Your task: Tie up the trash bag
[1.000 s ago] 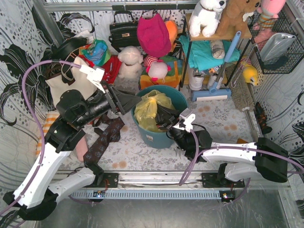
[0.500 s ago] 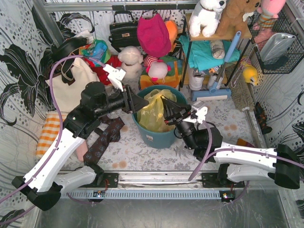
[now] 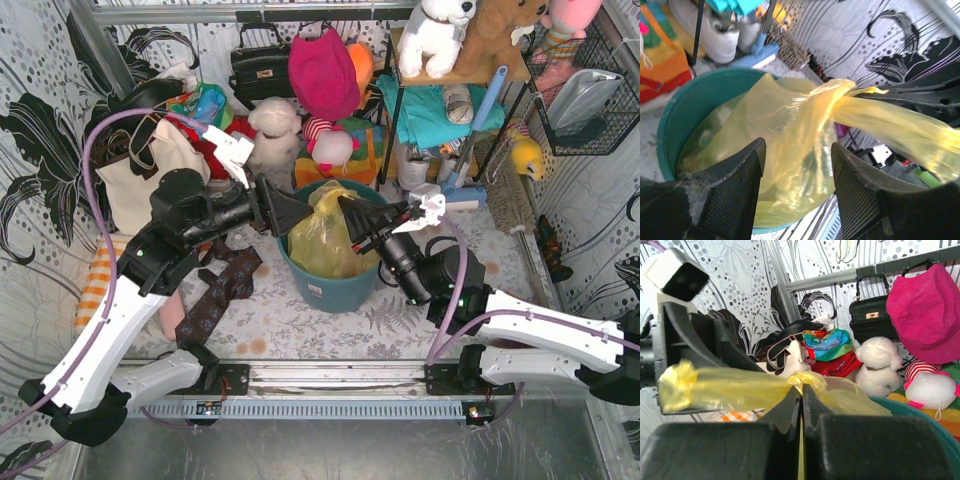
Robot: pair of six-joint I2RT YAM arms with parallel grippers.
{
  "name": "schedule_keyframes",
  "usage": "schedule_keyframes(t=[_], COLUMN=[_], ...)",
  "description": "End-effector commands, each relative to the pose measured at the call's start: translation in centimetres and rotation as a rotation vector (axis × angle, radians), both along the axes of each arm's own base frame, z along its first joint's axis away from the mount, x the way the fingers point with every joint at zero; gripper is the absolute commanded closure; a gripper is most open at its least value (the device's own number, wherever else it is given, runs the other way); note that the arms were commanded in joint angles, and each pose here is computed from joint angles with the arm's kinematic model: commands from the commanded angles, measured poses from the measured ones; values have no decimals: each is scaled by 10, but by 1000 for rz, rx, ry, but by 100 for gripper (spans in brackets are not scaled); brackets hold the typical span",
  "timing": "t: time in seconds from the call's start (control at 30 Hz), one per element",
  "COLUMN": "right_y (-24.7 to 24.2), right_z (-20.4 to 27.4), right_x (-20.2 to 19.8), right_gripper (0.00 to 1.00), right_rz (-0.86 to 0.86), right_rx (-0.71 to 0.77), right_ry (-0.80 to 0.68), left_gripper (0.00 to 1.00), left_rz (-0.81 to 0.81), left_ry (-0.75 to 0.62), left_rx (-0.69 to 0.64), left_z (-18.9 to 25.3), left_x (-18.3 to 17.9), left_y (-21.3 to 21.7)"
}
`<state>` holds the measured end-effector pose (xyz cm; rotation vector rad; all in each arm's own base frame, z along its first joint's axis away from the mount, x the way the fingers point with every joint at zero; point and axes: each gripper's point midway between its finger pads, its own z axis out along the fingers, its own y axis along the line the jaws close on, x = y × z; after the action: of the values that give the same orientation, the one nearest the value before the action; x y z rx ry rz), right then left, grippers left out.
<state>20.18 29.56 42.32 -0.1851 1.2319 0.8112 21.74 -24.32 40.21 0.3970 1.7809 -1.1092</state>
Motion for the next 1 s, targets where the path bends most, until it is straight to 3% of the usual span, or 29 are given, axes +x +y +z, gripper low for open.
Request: schedule_keyframes(t=[0.0, 0.33, 0.6, 0.97], right_y=[-5, 10, 19, 47], right_z=[28, 58, 80, 114], right_x=[-5, 2, 0, 0], right_gripper=[100, 100, 100, 100], right_rz=[20, 5, 35, 83], right_rx=[19, -106, -122, -144], right_ry=[54, 104, 60, -13], left_gripper=[36, 32, 30, 26], left_rz=[-47, -162, -135, -114], left_ry=[-216, -370, -434, -548], left_rx=[-69, -114, -56, -86], left_z=[60, 114, 108, 109], left_x=[-15, -36, -20, -2], left_y=[6, 0, -2, -10])
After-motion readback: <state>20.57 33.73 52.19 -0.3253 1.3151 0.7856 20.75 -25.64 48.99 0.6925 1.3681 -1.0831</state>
